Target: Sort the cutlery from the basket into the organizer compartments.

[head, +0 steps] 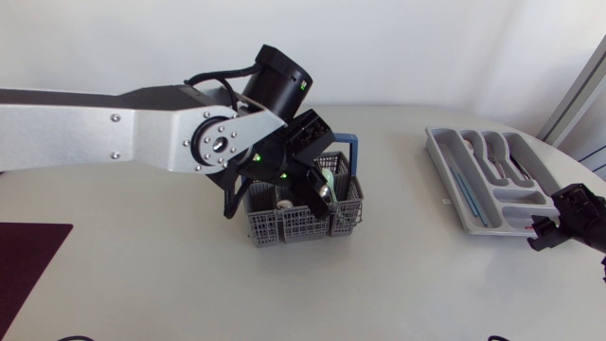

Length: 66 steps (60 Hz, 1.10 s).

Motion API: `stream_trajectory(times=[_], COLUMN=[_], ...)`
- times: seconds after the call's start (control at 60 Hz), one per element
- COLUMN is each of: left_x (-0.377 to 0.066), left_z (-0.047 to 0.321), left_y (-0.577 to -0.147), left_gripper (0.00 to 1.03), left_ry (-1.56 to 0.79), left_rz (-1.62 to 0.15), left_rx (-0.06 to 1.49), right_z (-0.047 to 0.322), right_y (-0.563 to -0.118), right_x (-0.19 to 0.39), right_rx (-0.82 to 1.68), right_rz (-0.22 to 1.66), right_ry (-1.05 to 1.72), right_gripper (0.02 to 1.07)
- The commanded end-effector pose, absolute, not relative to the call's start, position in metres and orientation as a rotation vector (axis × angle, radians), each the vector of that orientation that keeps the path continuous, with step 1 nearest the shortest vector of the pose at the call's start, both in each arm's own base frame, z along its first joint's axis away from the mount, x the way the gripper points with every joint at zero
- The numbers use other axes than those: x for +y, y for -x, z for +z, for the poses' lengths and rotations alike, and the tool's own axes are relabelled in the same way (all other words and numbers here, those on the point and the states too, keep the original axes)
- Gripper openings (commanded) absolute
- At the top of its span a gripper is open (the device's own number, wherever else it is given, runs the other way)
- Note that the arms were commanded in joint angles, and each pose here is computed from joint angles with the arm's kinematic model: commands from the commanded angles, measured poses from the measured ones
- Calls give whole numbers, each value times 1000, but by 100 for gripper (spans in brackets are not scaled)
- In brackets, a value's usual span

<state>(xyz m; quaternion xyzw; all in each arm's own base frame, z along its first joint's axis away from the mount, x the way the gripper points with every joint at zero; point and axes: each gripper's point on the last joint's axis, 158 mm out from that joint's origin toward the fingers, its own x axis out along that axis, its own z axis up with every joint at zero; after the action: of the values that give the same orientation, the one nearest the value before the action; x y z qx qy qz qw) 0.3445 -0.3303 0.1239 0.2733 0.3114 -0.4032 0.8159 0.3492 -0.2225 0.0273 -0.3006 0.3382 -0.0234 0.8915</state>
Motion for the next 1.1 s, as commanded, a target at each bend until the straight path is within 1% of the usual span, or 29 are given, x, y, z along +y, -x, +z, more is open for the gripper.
stream_trajectory(times=[0.0, 0.033, 0.133, 0.167, 0.35, 0.533, 0.75, 0.917, 1.083], left_x=[-335, -335, -337, -337, -338, -339, -330, -329, -329], left_z=[119, 116, 109, 107, 102, 98, 97, 93, 89], left_y=[-348, -347, -346, -347, -350, -354, -370, -370, -364], left_gripper=[20, 20, 21, 22, 22, 24, 26, 31, 31], left_ry=[-567, -569, -574, -576, -567, -523, -450, -441, -449], left_rz=[-851, -852, -856, -855, -847, -842, -802, -800, -800], left_rx=[689, 700, 725, 733, 770, 825, 894, 923, 936], right_z=[44, 48, 60, 64, 81, 87, 98, 105, 111], right_y=[-345, -342, -337, -336, -328, -318, -311, -308, -303], right_x=[-212, -209, -204, -201, -189, -172, -153, -142, -133], right_rx=[674, 671, 660, 652, 631, 624, 616, 609, 603], right_rz=[-33, -27, -17, -12, 5, 27, 59, 77, 97], right_ry=[655, 651, 640, 632, 592, 575, 537, 528, 516], right_gripper=[92, 97, 102, 102, 102, 102, 102, 102, 102])
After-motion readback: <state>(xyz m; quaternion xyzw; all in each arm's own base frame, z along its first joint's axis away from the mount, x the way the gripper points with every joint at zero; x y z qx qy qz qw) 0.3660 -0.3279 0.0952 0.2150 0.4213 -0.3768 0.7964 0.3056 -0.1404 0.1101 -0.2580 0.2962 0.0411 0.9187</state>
